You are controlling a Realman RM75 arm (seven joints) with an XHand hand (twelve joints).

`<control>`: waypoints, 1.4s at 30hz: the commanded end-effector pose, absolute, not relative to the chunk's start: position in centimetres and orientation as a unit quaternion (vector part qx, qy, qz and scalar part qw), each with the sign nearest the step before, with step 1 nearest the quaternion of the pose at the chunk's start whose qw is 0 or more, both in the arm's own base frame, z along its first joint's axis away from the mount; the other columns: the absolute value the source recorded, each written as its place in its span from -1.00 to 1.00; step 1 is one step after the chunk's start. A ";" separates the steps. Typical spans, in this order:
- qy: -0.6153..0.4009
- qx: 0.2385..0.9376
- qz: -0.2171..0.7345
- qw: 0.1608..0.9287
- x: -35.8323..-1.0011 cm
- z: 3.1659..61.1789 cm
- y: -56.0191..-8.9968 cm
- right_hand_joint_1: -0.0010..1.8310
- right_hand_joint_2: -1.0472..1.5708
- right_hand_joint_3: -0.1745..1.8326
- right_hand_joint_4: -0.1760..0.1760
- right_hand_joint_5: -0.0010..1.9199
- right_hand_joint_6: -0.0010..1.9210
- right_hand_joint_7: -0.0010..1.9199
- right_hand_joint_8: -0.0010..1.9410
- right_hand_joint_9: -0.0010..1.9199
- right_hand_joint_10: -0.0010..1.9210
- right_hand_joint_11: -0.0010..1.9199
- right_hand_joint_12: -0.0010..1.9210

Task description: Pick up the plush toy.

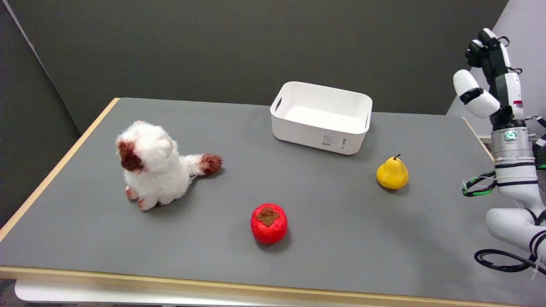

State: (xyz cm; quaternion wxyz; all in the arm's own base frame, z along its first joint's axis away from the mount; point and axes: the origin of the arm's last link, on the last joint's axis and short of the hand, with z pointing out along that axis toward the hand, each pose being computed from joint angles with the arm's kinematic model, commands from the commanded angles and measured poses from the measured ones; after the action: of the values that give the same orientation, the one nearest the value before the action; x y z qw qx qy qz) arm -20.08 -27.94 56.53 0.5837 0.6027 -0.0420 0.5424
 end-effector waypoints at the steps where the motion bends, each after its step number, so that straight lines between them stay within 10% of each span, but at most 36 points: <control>1: -0.082 0.662 0.485 0.565 -18.4 52.8 -33.1 -0.41 0.33 0.07 0.38 -0.87 -0.65 -0.72 -0.69 -0.79 -0.34 -0.98 0.16; 17: -0.100 0.842 0.330 0.415 -12.0 34.4 -39.4 -0.54 0.25 0.15 0.25 -0.93 -0.70 -0.90 -0.73 -0.95 -0.38 -1.00 0.06; 42: -0.187 0.888 0.243 0.343 -13.5 11.9 -46.5 -0.35 0.18 0.11 0.25 -0.93 -0.97 -0.91 -0.99 -0.97 -0.63 -0.93 -0.11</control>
State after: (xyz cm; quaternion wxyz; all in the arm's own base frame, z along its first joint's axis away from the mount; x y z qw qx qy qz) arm -14.46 -42.64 25.20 0.3841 0.8477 -0.1750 0.3214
